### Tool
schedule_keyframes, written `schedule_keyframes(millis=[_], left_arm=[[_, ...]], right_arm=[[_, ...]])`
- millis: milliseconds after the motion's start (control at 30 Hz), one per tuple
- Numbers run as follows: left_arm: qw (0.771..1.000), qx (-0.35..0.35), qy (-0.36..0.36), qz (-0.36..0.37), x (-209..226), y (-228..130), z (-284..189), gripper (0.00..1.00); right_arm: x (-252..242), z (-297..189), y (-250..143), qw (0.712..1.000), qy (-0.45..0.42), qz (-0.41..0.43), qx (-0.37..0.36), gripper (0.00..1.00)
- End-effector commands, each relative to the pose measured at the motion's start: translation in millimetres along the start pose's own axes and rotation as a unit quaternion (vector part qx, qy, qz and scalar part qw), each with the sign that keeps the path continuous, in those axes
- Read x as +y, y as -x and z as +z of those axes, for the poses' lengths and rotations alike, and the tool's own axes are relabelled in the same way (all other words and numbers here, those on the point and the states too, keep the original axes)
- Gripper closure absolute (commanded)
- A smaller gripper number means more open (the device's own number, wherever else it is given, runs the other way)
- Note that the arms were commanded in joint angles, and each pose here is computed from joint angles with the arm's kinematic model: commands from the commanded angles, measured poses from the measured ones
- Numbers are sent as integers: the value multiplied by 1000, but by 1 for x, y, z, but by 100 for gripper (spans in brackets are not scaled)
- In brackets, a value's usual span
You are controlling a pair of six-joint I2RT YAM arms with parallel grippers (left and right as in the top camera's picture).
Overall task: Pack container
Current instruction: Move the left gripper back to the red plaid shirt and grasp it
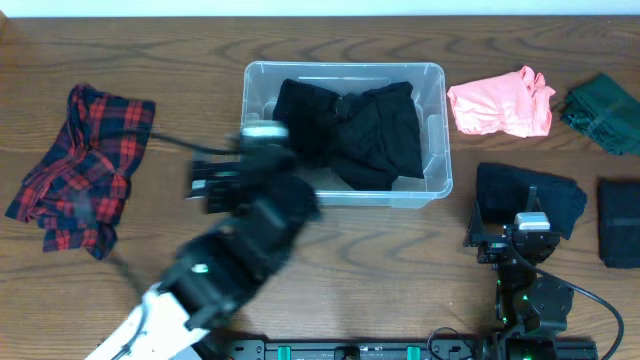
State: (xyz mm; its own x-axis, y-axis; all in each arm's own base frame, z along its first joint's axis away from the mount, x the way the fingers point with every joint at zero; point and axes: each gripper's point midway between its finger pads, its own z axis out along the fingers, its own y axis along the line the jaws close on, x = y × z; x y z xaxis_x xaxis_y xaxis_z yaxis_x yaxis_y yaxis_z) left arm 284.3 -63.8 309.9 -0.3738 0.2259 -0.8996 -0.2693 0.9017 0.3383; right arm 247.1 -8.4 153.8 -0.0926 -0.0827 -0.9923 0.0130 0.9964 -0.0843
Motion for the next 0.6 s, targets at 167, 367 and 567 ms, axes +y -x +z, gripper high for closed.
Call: schedule_keyframes(millis=[167,367,567], left_arm=[[980,130,144,-51,81,-53,68,2],[951,245,187,12,99,-112,121,2],[918,333,150,151,81,-166,167,2]], right_arm=[[-3,0,-1,1000,-8,-4,1,1],[-3,0,-1,1000,-8,-5,1,1],[-3,0,-1,1000,-8,-4,1,1]])
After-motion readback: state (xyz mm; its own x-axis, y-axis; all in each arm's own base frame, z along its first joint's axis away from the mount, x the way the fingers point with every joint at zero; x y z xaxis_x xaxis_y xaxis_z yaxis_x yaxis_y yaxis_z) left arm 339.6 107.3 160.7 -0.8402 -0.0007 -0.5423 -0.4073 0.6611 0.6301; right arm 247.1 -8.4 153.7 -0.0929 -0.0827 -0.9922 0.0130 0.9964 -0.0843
